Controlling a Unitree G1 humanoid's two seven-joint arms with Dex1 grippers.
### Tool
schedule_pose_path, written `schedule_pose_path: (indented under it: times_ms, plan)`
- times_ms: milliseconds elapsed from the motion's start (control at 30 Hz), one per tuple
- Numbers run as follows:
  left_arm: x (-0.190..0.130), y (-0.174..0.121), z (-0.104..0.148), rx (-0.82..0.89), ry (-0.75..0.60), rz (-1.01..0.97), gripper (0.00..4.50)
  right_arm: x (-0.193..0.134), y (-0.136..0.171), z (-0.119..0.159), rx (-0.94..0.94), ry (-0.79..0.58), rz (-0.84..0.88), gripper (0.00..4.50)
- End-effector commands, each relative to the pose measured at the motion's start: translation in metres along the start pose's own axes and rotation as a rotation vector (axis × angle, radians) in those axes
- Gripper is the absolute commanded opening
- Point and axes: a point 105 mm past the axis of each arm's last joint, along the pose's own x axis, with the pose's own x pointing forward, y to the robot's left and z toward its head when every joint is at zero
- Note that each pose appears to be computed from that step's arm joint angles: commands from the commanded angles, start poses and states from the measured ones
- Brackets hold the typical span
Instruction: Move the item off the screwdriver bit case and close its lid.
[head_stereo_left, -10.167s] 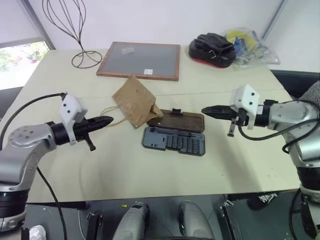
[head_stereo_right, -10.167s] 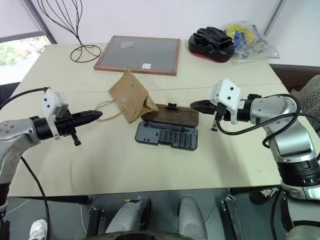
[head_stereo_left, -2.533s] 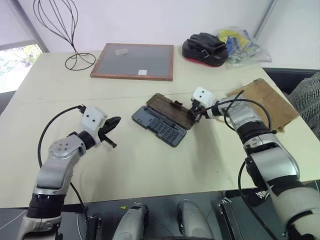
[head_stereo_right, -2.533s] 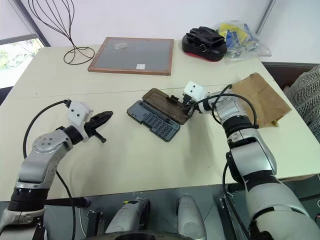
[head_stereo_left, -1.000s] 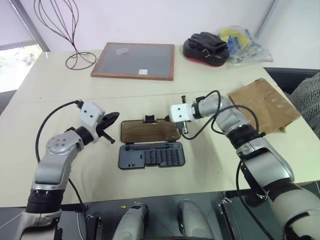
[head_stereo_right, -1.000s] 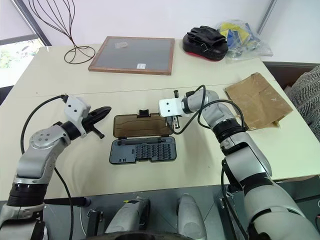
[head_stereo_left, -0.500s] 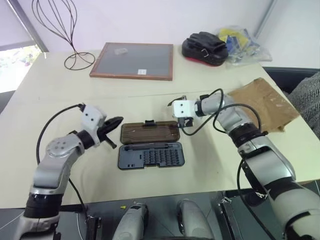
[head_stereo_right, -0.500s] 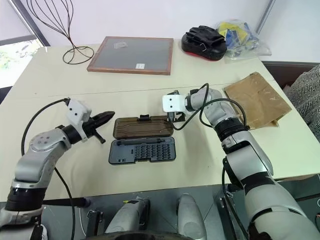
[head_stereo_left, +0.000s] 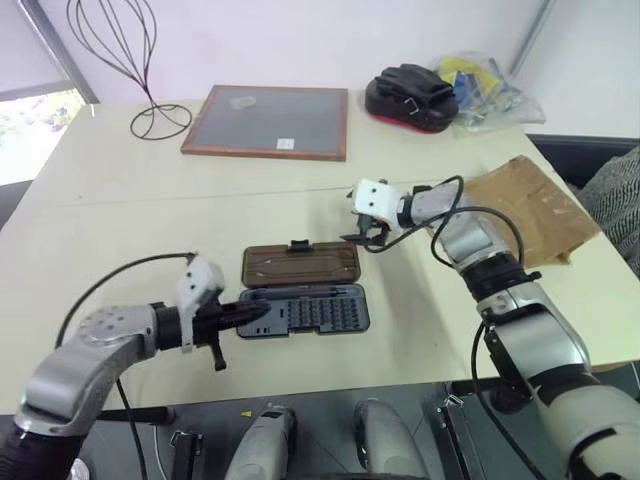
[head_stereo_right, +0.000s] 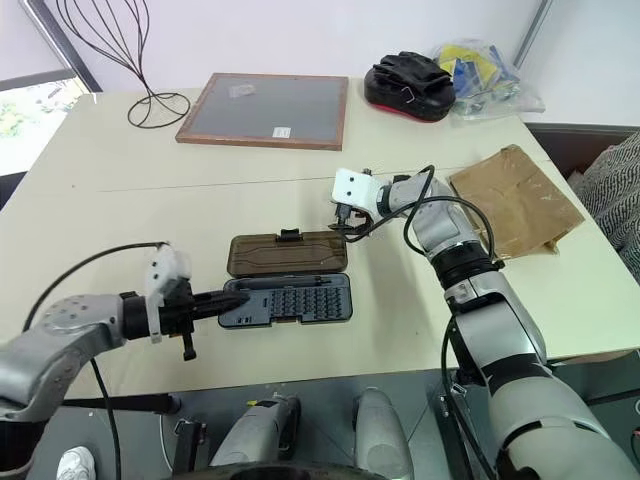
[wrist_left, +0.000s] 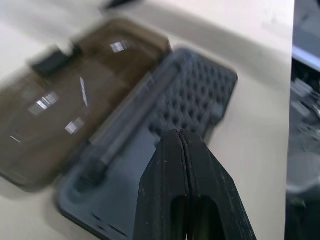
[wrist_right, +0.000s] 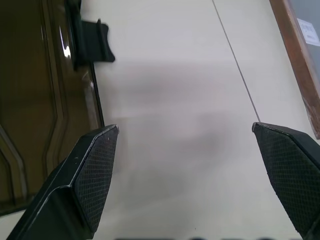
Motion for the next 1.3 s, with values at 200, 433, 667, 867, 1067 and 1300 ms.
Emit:
schedule_pose_path:
  times_ms: [200, 433, 667, 867, 1067, 1300]
  plan:
    - [0.015, 0.01, -0.018, 0.089, 0.053, -0.009, 0.0, -0.005, 0.011, 0.041, 0.039, -0.061, 0.159, 4.47]
    - [0.017, 0.007, -0.035, 0.1, 0.091, -0.017, 0.0, 0.005, 0.021, 0.051, 0.103, -0.08, 0.248, 4.47]
    - [0.016, 0.006, -0.039, 0.099, 0.091, 0.004, 0.0, 0.029, 0.018, 0.044, 0.307, -0.071, 0.226, 4.47]
    - [0.015, 0.005, -0.045, 0.097, 0.087, 0.019, 0.0, 0.04, 0.021, 0.012, 0.328, 0.039, 0.202, 4.47]
    - [0.013, 0.007, -0.056, 0.095, 0.089, 0.032, 0.0, 0.036, 0.022, -0.009, 0.299, 0.095, 0.199, 4.47]
    - [0.013, 0.013, -0.067, 0.095, 0.089, 0.043, 0.0, 0.032, 0.026, -0.017, 0.293, 0.112, 0.223, 3.93]
